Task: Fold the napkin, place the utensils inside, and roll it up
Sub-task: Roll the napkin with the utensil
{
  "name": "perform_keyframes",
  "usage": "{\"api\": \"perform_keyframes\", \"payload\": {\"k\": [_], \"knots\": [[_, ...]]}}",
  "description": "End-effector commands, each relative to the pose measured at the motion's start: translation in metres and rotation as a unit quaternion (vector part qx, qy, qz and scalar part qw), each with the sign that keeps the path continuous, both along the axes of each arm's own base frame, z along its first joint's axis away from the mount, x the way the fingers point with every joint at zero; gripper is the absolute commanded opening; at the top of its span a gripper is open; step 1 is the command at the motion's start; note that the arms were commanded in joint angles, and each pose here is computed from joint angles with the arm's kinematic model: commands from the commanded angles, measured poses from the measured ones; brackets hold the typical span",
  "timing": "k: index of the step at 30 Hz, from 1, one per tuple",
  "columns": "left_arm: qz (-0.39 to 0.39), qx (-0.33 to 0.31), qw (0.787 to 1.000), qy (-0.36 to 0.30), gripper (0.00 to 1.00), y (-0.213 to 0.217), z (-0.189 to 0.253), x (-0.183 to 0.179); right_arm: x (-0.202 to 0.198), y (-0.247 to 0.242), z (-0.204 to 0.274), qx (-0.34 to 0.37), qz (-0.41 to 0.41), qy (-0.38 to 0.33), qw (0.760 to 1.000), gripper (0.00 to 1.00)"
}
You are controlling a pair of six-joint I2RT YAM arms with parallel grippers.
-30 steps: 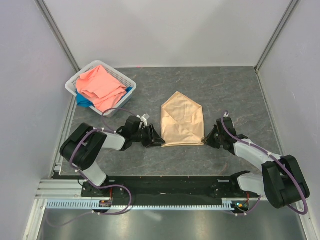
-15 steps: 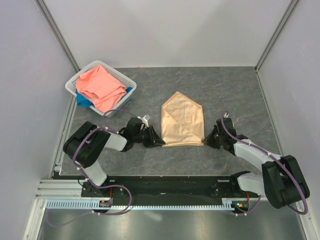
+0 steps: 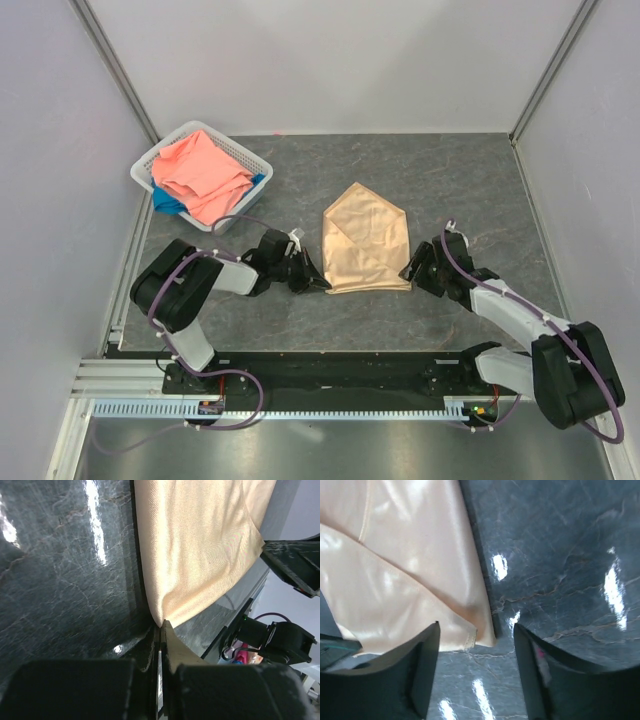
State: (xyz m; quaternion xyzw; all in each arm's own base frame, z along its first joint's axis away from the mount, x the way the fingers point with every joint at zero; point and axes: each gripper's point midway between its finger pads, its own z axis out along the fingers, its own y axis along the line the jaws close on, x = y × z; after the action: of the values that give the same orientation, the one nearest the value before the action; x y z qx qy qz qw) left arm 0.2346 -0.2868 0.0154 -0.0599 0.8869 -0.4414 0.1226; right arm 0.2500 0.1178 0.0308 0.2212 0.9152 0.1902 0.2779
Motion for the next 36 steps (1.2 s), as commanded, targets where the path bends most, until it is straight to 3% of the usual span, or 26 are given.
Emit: {"api": "perform_keyframes", "payload": {"k": [1, 8, 11, 15, 21, 28, 36], "knots": [[-0.024, -0.003, 0.999, 0.023, 0.02, -0.002, 0.005, -0.001, 0.017, -0.003, 0.039, -0.083, 0.064, -0.077, 0.991, 0.77], [-0.04, -0.031, 0.997, 0.054, 0.02, 0.006, 0.027, 0.002, 0.014, 0.056, 0.069, -0.148, 0.2, -0.175, 0.953, 0.82], [-0.049, -0.035, 0.996, 0.067, 0.02, 0.009, 0.032, 0.003, 0.003, 0.086, 0.074, -0.188, 0.249, -0.22, 0.924, 0.82], [-0.059, -0.052, 0.993, 0.084, 0.02, 0.012, 0.042, 0.002, -0.02, 0.137, 0.082, -0.23, 0.325, -0.286, 0.872, 0.82], [-0.058, -0.065, 0.991, 0.102, 0.02, 0.018, 0.046, 0.004, -0.04, 0.186, 0.07, -0.314, 0.402, -0.324, 0.797, 0.84], [-0.059, -0.063, 0.991, 0.104, 0.02, 0.022, 0.046, 0.004, -0.03, 0.187, 0.058, -0.403, 0.37, -0.34, 0.765, 0.85], [-0.065, -0.06, 0.99, 0.109, 0.02, 0.025, 0.047, 0.003, -0.026, 0.196, 0.041, -0.426, 0.395, -0.342, 0.738, 0.85]]}}
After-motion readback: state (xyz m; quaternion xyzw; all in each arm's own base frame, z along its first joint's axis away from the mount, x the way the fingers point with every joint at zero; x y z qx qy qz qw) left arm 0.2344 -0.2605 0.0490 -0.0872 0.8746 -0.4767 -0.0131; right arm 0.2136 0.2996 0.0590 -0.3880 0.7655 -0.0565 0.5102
